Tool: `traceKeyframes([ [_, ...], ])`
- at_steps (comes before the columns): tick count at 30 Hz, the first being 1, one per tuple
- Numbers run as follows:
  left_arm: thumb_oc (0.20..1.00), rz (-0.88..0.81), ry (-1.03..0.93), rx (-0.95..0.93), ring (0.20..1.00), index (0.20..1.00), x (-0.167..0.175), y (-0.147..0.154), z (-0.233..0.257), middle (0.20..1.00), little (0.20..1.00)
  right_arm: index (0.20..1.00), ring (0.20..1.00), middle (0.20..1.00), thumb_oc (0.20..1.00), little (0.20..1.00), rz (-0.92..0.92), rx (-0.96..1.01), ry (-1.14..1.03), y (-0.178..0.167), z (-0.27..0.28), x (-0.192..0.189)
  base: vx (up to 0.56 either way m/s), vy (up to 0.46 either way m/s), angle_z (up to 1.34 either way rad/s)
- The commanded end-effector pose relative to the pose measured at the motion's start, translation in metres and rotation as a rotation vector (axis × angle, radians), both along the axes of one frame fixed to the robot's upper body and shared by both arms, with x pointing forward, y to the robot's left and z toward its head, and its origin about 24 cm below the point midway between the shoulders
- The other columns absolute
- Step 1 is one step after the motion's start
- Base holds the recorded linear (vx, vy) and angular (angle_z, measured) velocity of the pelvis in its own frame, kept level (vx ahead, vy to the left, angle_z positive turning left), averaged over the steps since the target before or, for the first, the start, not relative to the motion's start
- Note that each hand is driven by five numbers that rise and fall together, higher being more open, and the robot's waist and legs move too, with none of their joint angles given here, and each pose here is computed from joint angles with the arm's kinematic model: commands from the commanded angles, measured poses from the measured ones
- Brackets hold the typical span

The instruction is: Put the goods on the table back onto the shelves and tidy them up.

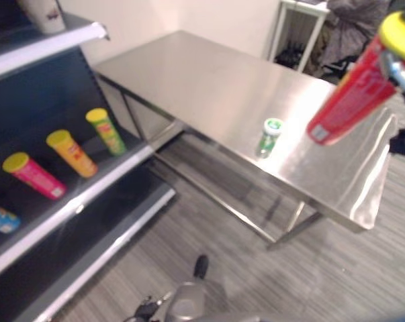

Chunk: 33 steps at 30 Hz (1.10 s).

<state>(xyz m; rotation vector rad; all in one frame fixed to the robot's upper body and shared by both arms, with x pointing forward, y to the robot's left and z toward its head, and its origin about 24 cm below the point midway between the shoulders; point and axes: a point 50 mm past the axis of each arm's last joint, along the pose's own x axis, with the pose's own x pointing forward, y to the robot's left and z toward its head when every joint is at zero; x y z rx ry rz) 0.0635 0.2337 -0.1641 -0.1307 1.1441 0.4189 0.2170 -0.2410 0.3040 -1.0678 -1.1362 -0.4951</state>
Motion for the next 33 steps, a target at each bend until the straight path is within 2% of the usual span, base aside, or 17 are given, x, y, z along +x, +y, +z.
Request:
traceKeyframes([
  [1,1.000,0.013,0.036,-0.016,1.000,1.000,-0.006,-0.006,-0.004,1.000,1.000,0.200,0.200,0.200,0.200,0.200,0.005,-0.037,-0.231,0.004,0.034,-0.030,-0.14,0.041,0.12],
  [6,1.000,-0.082,0.046,-0.004,1.000,1.000,-0.002,-0.010,-0.004,1.000,1.000,0.200,0.200,0.200,0.200,0.200,0.083,-0.095,-0.253,0.018,0.042,-0.035,-0.18,0.129,0.42],
  [11,1.000,-0.320,0.003,0.022,1.000,1.000,0.024,-0.028,-0.002,1.000,1.000,0.200,0.200,0.200,0.200,0.200,0.150,-0.155,-0.291,0.029,0.057,-0.040,-0.32,0.378,1.11],
  [12,1.000,-0.320,0.002,0.021,1.000,1.000,0.025,-0.029,-0.002,1.000,1.000,0.200,0.200,0.200,0.200,0.200,0.150,-0.156,-0.292,0.029,0.058,-0.040,-0.43,0.643,1.04],
  [13,1.000,-0.389,-0.009,0.023,1.000,1.000,0.031,-0.035,-0.001,1.000,1.000,0.200,0.200,0.200,0.200,0.200,0.135,-0.163,-0.291,0.028,0.060,-0.040,-0.21,0.340,0.77],
  [16,1.000,-0.419,-0.018,0.019,1.000,1.000,0.034,-0.040,-0.001,1.000,1.000,0.200,0.200,0.200,0.200,0.200,0.113,-0.173,-0.294,0.026,0.063,-0.040,-0.21,0.423,0.83],
  [21,1.000,-0.520,-0.034,0.015,1.000,1.000,0.046,-0.048,0.001,1.000,1.000,0.200,0.200,0.200,0.200,0.200,-0.053,-0.120,-0.214,0.005,0.048,-0.035,-0.29,0.538,0.61],
  [26,1.000,-0.403,-0.019,0.060,1.000,1.000,0.035,-0.021,0.003,1.000,1.000,0.200,0.200,0.200,0.200,0.200,-0.017,0.010,-0.076,-0.002,0.011,-0.027,-0.35,0.435,0.38],
  [28,1.000,-0.386,-0.016,0.060,1.000,1.000,0.032,-0.019,0.003,1.000,1.000,0.200,0.200,0.200,0.200,0.200,-0.009,0.025,-0.056,-0.003,0.007,-0.027,-0.20,0.326,0.11],
  [33,1.000,-0.289,0.048,0.017,1.000,1.000,0.010,-0.018,-0.003,1.000,1.000,0.200,0.200,0.200,0.200,0.200,0.222,0.147,0.150,0.009,-0.032,-0.017,-0.14,0.260,0.01],
])
